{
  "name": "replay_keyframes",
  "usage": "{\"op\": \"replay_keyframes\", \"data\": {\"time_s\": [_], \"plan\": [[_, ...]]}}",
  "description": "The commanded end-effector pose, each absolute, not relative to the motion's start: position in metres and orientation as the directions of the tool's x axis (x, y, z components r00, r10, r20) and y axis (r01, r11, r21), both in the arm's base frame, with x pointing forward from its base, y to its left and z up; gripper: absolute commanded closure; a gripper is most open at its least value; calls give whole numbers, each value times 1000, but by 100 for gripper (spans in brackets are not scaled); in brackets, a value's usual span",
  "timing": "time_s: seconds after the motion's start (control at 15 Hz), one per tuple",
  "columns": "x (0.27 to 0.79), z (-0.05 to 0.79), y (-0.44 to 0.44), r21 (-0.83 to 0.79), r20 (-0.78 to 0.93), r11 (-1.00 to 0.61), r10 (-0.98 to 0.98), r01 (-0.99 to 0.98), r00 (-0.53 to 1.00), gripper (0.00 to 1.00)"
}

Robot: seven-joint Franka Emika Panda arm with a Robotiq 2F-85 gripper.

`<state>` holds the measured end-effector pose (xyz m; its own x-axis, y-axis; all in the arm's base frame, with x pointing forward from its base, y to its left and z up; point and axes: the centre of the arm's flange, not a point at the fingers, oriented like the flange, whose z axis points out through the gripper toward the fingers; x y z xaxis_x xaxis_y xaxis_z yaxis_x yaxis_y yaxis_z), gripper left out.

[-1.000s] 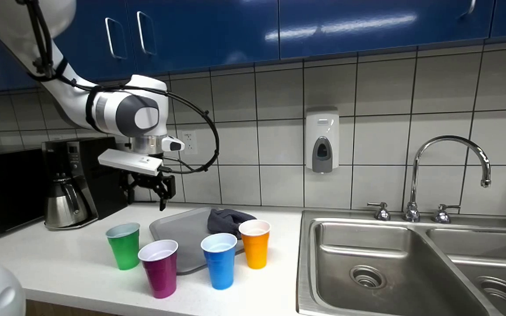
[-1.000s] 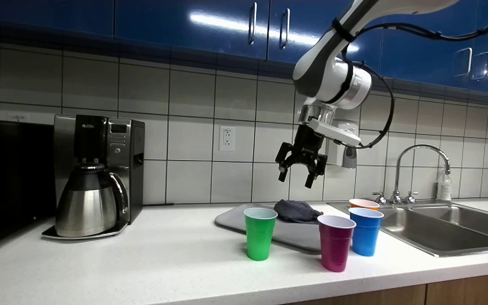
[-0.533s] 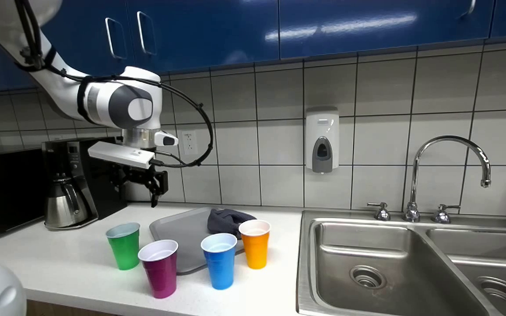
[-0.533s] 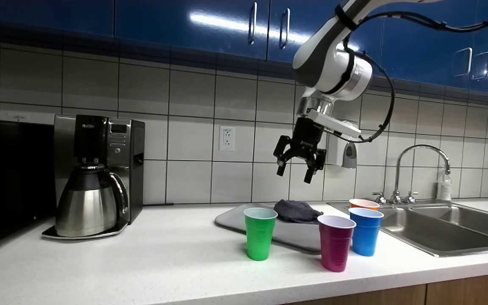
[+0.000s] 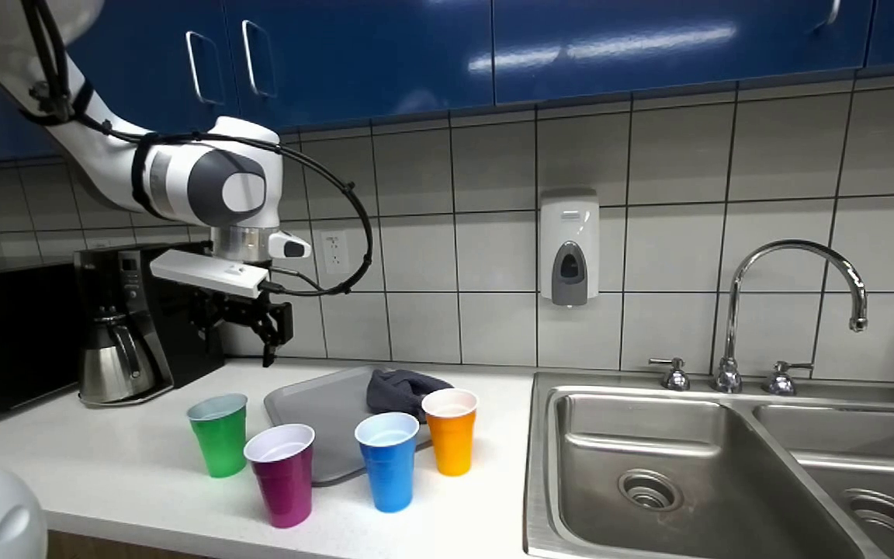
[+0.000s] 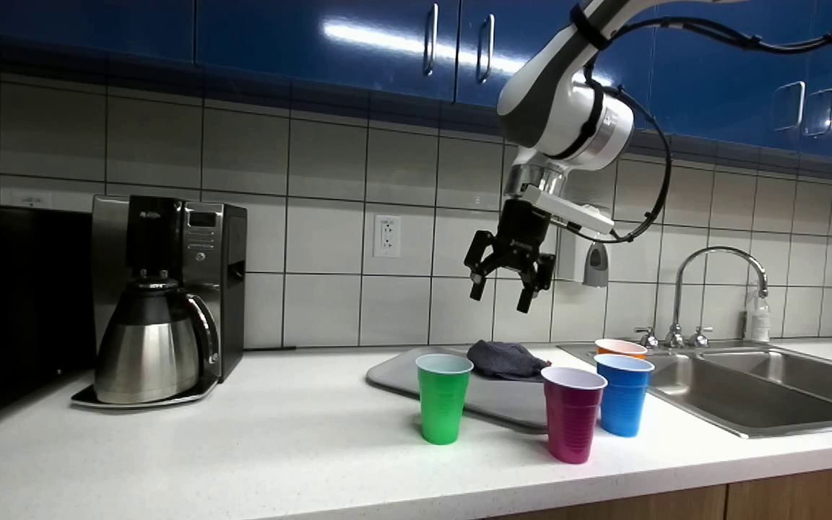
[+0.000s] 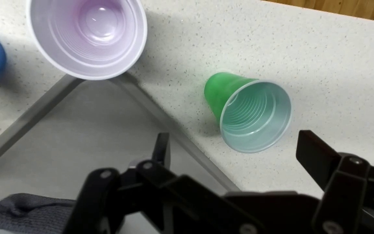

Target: Shift all the cups to the counter

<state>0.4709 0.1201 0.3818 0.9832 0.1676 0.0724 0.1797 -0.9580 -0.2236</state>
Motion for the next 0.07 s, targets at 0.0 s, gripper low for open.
{"op": "replay_keyframes", "data": {"time_s": [0.0], "plan": [[471, 382, 120, -224, 73, -958, 168, 180, 983, 0]]}}
